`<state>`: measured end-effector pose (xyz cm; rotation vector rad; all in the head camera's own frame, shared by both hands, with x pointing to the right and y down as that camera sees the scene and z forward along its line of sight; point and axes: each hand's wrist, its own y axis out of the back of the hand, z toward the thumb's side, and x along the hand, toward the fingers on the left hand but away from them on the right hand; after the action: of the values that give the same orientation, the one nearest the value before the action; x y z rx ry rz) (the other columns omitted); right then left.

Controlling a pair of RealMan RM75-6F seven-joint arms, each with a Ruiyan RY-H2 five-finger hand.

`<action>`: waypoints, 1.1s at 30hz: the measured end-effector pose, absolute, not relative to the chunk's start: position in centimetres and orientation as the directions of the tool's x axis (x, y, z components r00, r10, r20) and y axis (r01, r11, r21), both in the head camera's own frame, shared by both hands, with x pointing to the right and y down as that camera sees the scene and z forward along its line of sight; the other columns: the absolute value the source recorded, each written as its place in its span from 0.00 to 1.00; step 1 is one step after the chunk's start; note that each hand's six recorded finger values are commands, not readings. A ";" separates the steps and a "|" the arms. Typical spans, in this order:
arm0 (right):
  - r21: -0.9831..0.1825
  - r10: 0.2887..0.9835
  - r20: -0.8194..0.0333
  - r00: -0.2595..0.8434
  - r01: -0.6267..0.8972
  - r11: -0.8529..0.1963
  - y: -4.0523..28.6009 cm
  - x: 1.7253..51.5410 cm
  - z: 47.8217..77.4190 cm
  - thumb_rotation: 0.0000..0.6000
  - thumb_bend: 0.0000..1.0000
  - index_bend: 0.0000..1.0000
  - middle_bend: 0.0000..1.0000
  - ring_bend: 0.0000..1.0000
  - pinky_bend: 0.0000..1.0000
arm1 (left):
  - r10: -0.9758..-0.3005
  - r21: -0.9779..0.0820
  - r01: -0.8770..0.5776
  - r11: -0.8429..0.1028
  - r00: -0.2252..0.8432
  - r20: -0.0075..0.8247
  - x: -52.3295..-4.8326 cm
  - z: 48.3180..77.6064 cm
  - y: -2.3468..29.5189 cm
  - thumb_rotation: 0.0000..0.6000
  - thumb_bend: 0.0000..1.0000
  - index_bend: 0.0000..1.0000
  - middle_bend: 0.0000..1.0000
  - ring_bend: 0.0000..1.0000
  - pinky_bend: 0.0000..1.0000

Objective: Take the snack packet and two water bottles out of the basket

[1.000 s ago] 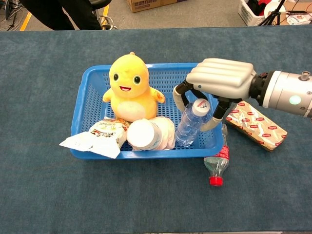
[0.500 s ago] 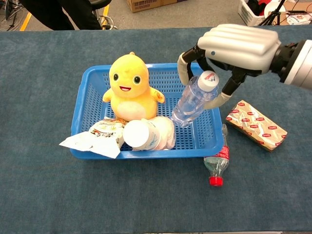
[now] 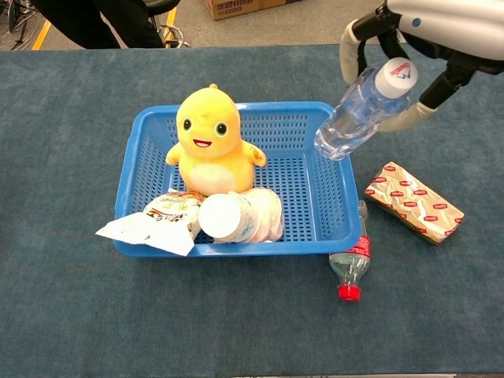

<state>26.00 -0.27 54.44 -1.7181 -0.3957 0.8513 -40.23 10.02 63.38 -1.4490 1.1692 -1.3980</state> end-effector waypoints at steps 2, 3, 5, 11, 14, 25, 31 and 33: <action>-0.932 0.662 -0.351 0.662 -0.177 -0.317 -0.2 26.8 54.2 1.00 0.00 0.67 0.66 0.66 0.75 | -0.963 -0.961 -0.088 -0.264 -0.033 0.267 -40.1 63.4 10.0 1.00 0.14 0.41 0.29 0.21 0.39; -0.929 0.672 -0.362 0.646 -0.190 -0.317 -0.1 27.4 54.1 1.00 0.00 0.67 0.66 0.66 0.75 | -0.963 -0.961 -0.087 -0.264 -0.033 0.268 -40.1 63.4 10.0 1.00 0.14 0.41 0.29 0.21 0.39; -0.923 0.688 -0.381 0.618 -0.211 -0.321 0.1 28.4 54.1 1.00 0.00 0.67 0.66 0.66 0.75 | -0.962 -0.960 -0.085 -0.266 -0.035 0.270 -40.1 63.5 10.0 1.00 0.14 0.41 0.29 0.21 0.39; -0.892 0.722 -0.452 0.524 -0.269 -0.363 1.0 31.7 55.2 1.00 0.00 0.67 0.64 0.66 0.75 | -0.961 -0.958 -0.083 -0.273 -0.033 0.276 -40.0 63.7 10.0 1.00 0.14 0.41 0.29 0.21 0.39; -0.876 0.739 -0.482 0.470 -0.283 -0.391 1.2 33.5 56.0 1.00 0.00 0.67 0.62 0.64 0.75 | -0.959 -0.957 -0.081 -0.277 -0.036 0.280 -40.1 63.8 10.1 1.00 0.14 0.41 0.29 0.21 0.39; -0.809 0.738 -0.584 0.339 -0.319 -0.494 0.9 37.2 59.4 1.00 0.00 0.17 0.29 0.39 0.75 | -0.957 -0.956 -0.076 -0.283 -0.038 0.286 -40.0 64.0 9.9 1.00 0.14 0.41 0.29 0.21 0.39; -0.838 0.766 -0.543 0.345 -0.280 -0.468 0.0 37.0 58.9 1.00 0.00 0.00 0.07 0.25 0.71 | -0.958 -0.956 -0.079 -0.281 -0.041 0.285 -40.1 64.0 9.9 1.00 0.14 0.41 0.29 0.21 0.39; -0.853 0.777 -0.520 0.355 -0.266 -0.449 0.0 36.8 58.5 1.00 0.00 0.00 0.06 0.23 0.69 | -0.957 -0.956 -0.079 -0.283 -0.040 0.287 -40.1 64.0 10.0 1.00 0.14 0.41 0.29 0.21 0.39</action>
<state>36.84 -0.04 58.48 -1.6113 -0.4681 1.2989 -40.08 9.96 64.01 -1.4518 1.1513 -1.4249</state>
